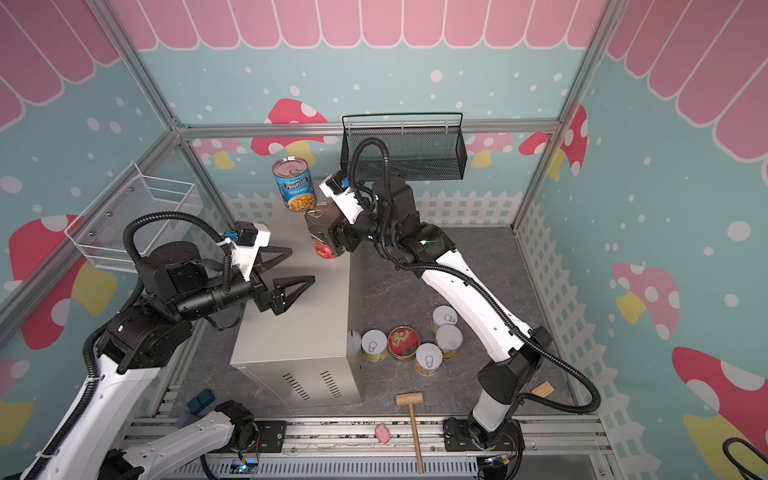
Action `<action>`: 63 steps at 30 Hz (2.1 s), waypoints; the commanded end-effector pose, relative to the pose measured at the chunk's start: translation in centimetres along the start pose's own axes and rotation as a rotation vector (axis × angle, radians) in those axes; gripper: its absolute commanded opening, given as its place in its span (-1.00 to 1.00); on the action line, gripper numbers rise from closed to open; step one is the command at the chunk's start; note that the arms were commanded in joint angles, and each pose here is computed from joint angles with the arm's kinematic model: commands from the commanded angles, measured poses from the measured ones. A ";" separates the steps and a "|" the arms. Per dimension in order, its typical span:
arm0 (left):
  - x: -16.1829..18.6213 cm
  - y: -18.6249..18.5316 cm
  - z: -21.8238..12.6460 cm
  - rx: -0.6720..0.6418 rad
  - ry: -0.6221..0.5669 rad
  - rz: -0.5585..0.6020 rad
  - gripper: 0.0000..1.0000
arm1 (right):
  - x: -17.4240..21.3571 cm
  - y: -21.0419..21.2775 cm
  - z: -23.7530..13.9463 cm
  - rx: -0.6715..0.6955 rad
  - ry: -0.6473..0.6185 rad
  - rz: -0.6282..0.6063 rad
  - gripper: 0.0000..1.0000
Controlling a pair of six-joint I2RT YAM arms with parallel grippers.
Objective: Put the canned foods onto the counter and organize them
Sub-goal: 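Lift the chopped tomatoes can with the right gripper beside the soup can, then lower the tomato can next to the soup can and open the right gripper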
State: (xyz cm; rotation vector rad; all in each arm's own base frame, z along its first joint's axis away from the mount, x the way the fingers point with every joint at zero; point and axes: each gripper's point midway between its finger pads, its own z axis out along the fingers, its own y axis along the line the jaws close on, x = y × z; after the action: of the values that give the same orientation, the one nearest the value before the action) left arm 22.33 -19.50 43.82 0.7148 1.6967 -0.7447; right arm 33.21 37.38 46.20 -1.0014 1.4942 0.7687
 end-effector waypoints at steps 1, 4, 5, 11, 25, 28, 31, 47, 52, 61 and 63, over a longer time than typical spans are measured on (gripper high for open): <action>0.0 0.0 -0.2 -0.010 -0.011 0.031 0.98 | -2.7 0.4 -0.3 -0.010 -0.086 -0.034 0.62; 0.0 0.0 -0.3 -0.012 -0.012 0.031 0.98 | -2.5 0.3 -0.1 -0.010 -0.084 -0.028 0.57; 0.0 0.1 -0.2 -0.013 -0.012 0.031 0.98 | -2.5 0.3 0.0 -0.007 -0.083 -0.025 0.54; 0.0 0.3 -0.3 -0.025 -0.017 0.029 0.98 | -1.8 -1.6 0.8 0.080 -0.071 0.007 0.37; 0.3 2.3 -1.4 -0.169 -0.039 0.027 0.99 | -0.4 -8.7 5.9 0.328 -0.083 0.007 0.35; 0.4 3.6 -2.1 -0.255 -0.048 0.012 0.98 | 0.0 -10.2 6.3 0.365 -0.080 0.022 0.35; 0.6 4.7 -2.8 -0.330 -0.060 -0.004 0.98 | 0.7 -11.8 6.5 0.396 -0.075 0.042 0.36; -0.8 7.8 -4.6 -0.541 0.043 -0.085 0.98 | 2.6 -13.3 8.5 0.276 -0.064 0.026 0.36; -2.3 7.7 -4.9 -0.544 0.042 -0.081 0.98 | 2.1 -12.8 9.1 0.232 -0.081 0.013 0.36; -3.0 7.5 -4.6 -0.527 0.050 -0.076 0.98 | 1.6 -12.6 9.6 0.204 -0.101 0.011 0.36; -2.9 7.4 -4.6 -0.527 0.051 -0.076 0.98 | 1.6 -12.6 9.6 0.201 -0.102 0.013 0.36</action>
State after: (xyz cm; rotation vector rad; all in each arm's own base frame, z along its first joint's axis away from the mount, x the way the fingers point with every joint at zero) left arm 26.32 -11.72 46.88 0.2990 1.8505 -0.3089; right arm 48.09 39.24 47.09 -0.7395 1.3867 0.6358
